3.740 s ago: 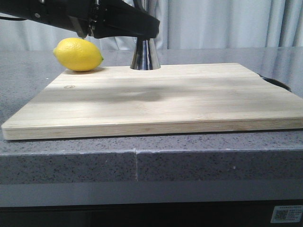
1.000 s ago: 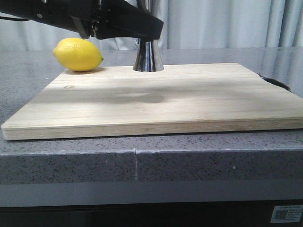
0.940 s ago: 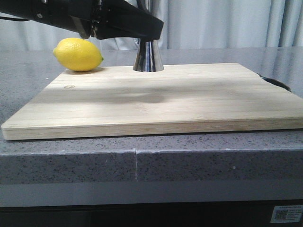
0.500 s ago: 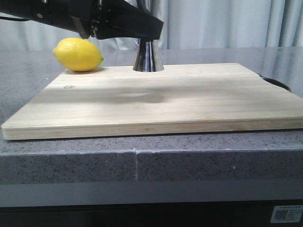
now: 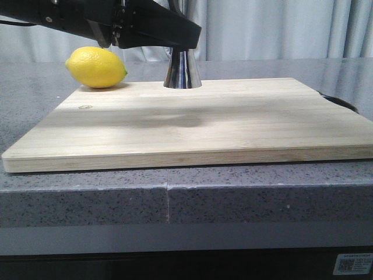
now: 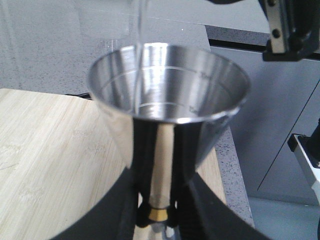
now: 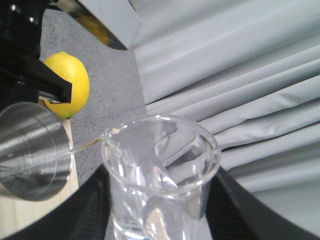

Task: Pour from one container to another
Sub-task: 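Tilt the beaker with the right gripper, pouring liquid into the jigger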

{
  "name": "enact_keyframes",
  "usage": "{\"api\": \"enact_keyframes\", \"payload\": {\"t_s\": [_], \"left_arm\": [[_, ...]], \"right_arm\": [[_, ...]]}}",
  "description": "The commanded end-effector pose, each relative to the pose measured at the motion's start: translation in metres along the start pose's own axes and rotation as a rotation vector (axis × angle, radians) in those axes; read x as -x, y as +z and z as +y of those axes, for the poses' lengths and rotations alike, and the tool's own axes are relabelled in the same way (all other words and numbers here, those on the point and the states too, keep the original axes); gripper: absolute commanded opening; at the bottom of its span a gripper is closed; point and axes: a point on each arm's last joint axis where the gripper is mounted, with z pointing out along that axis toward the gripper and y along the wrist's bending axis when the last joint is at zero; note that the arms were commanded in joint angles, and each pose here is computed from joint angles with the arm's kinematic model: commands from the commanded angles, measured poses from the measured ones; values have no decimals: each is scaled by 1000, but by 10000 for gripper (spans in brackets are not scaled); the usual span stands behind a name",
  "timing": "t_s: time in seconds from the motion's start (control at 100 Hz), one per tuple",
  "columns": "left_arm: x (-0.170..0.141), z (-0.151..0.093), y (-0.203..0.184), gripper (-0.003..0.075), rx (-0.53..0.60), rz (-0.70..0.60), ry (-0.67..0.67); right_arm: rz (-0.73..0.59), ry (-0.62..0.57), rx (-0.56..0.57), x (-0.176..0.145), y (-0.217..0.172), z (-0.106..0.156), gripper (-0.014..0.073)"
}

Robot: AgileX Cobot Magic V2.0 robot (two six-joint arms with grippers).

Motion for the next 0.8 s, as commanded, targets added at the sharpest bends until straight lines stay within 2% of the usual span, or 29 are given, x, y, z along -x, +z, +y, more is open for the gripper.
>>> {"api": "enact_keyframes", "payload": {"t_s": [0.0,0.79], "left_arm": [[34,-16,-5,71,-73,-126,43],[34,-16,-5,71,-73,-126,43]], "right_arm": [[-38,-13,-57,10,-8,-18,237],[-23,-62,-50,9,-8,-17,237]]}}
